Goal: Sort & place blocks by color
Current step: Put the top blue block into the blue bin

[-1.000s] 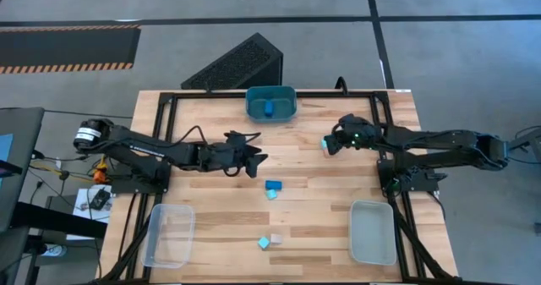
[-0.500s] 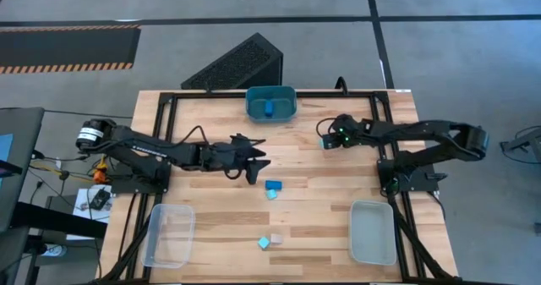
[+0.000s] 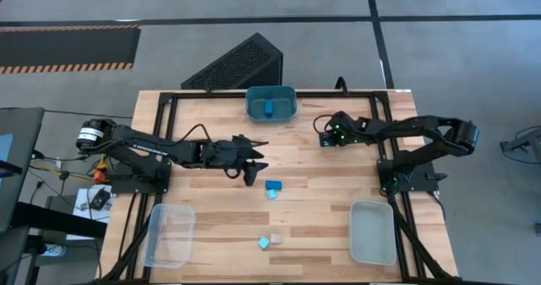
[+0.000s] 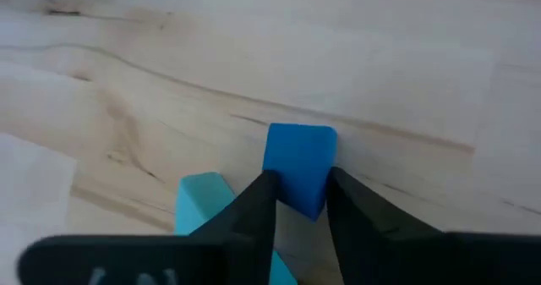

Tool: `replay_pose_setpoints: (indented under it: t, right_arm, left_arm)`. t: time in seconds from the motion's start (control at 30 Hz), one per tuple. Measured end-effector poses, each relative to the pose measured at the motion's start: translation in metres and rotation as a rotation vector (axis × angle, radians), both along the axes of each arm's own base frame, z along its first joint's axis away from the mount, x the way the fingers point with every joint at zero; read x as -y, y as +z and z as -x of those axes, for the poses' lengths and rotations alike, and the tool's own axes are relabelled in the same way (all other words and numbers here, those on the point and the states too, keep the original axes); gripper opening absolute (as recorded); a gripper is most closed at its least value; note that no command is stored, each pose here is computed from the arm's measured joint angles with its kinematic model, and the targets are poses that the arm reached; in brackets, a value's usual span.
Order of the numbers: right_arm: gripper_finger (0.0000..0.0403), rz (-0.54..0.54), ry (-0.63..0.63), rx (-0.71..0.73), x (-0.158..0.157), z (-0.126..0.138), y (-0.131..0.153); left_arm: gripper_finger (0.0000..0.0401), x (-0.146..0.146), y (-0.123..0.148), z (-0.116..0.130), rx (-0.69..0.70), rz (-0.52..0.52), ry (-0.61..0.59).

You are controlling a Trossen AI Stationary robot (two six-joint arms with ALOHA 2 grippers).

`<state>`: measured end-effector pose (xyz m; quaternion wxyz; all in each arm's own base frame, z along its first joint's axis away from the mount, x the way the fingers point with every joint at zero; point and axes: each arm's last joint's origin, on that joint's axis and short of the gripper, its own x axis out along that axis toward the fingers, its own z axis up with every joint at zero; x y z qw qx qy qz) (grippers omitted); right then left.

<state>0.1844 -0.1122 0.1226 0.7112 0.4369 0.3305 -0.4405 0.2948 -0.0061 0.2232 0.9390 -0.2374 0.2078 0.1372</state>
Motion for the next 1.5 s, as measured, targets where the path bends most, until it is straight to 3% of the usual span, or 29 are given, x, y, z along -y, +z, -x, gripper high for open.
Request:
replay_pose_setpoints:
  t: [0.23, 0.37, 0.73, 0.97, 1.5]
  right_arm:
    - [0.0038, 0.004, 0.08, 0.114, -0.01, 0.0, 0.02]
    - [0.003, 0.068, 0.169, 0.243, -0.019, -0.003, 0.042]
    - [0.0021, 0.024, 0.3, 0.81, -0.034, -0.028, 0.091]
    - [0.002, -0.016, 0.334, 0.906, -0.033, -0.044, 0.106]
    - [0.002, -0.086, 0.425, 0.938, -0.018, -0.093, 0.128]
  left_arm:
    - [0.0186, -0.02, 0.001, 0.0, -0.005, -0.081, 0.109]
    - [0.0195, -0.03, 0.008, -0.003, 0.062, -0.146, 0.076]
    - [0.0279, -0.043, 0.033, -0.01, 0.162, -0.566, -0.096]
    - [0.0319, -0.061, 0.044, -0.012, 0.207, -0.581, -0.156]
    - [0.0321, -0.088, 0.044, -0.005, 0.222, -0.613, -0.247]
